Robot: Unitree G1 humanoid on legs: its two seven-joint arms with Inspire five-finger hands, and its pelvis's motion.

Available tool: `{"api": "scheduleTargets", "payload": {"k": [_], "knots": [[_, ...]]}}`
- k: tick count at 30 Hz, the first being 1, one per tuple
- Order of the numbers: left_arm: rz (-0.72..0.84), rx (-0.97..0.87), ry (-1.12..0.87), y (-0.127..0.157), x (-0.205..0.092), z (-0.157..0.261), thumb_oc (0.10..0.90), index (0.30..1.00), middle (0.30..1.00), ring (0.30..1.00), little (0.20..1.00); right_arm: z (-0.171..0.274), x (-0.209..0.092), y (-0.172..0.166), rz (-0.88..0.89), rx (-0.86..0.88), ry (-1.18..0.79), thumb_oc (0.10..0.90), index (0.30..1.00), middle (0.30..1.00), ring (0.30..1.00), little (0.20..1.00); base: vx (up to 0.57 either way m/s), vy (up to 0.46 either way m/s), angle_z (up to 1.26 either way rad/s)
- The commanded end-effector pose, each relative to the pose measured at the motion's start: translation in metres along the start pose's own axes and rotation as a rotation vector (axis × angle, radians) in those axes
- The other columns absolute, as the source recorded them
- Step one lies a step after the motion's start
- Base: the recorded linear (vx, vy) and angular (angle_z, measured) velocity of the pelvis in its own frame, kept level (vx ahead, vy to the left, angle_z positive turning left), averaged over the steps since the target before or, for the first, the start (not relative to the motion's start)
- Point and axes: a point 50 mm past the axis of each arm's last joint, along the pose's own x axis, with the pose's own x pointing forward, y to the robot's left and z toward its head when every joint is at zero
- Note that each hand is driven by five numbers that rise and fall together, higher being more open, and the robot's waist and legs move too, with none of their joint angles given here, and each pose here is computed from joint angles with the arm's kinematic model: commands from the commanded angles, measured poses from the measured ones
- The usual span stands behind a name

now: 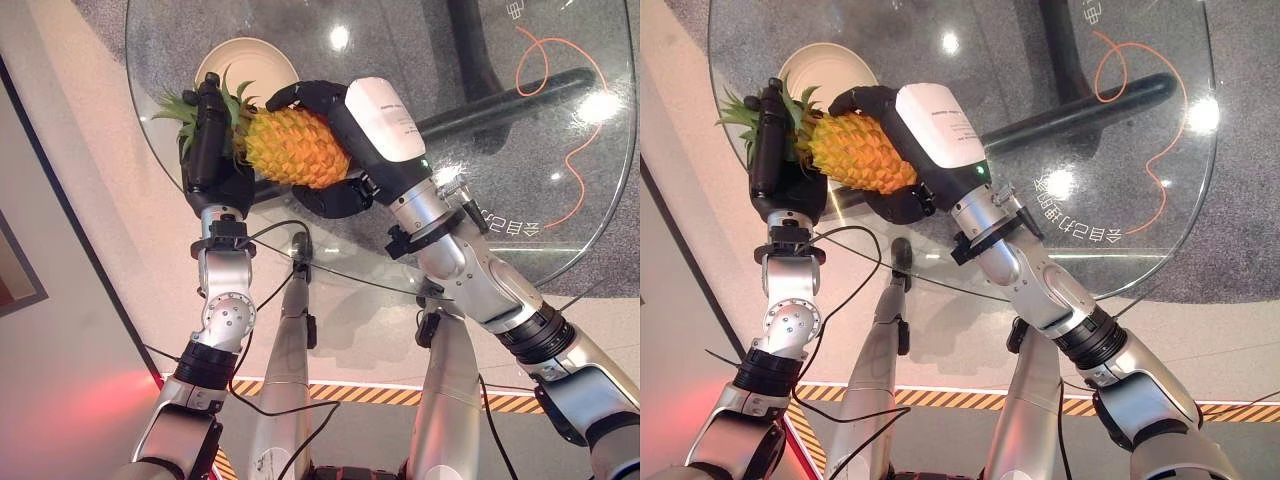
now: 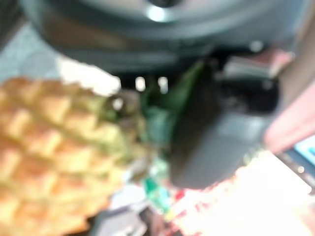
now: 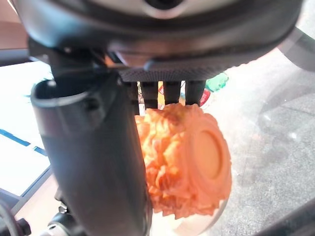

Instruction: Pick up the fruit to the plate

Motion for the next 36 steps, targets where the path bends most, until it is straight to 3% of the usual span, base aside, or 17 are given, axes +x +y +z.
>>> {"api": "scheduleTargets", "payload": {"k": [1, 2, 3, 22, 36], "knots": [[-0.437, -0.026, -0.110, -0.078, 0.009, 0.012, 0.100, 0.300, 0.300, 0.300, 0.200, 0.065, 0.020, -0.033, -0.171, 0.034, -0.349, 0.218, 0.401, 0.401, 0.401, 0.318, 0.00, 0.000, 0.00], [-0.437, -0.026, -0.111, -0.078, 0.009, 0.012, 0.100, 0.300, 0.300, 0.300, 0.200, 0.065, 0.020, -0.033, -0.179, 0.042, -0.344, 0.364, 0.526, 0.526, 0.526, 0.464, 0.00, 0.000, 0.00], [-0.437, -0.024, -0.115, -0.078, 0.009, 0.012, 0.100, 0.300, 0.300, 0.300, 0.200, 0.063, 0.020, -0.034, -0.182, 0.053, -0.334, 0.800, 0.900, 0.900, 0.900, 0.900, 0.00, 0.000, 0.00], [-0.377, -0.011, -0.221, -0.078, 0.008, 0.021, 0.100, 0.300, 0.300, 0.300, 0.200, 0.044, 0.017, -0.040, -0.355, 0.085, -0.191, 0.800, 0.900, 0.900, 0.900, 0.900, 0.00, 0.000, 0.00], [-0.264, 0.065, -0.429, -0.078, 0.005, 0.041, 0.100, 0.300, 0.300, 0.300, 0.200, 0.038, 0.017, -0.044, -0.417, 0.080, -0.143, 0.800, 0.900, 0.900, 0.900, 0.900, 0.00, 0.000, 0.00]]}}
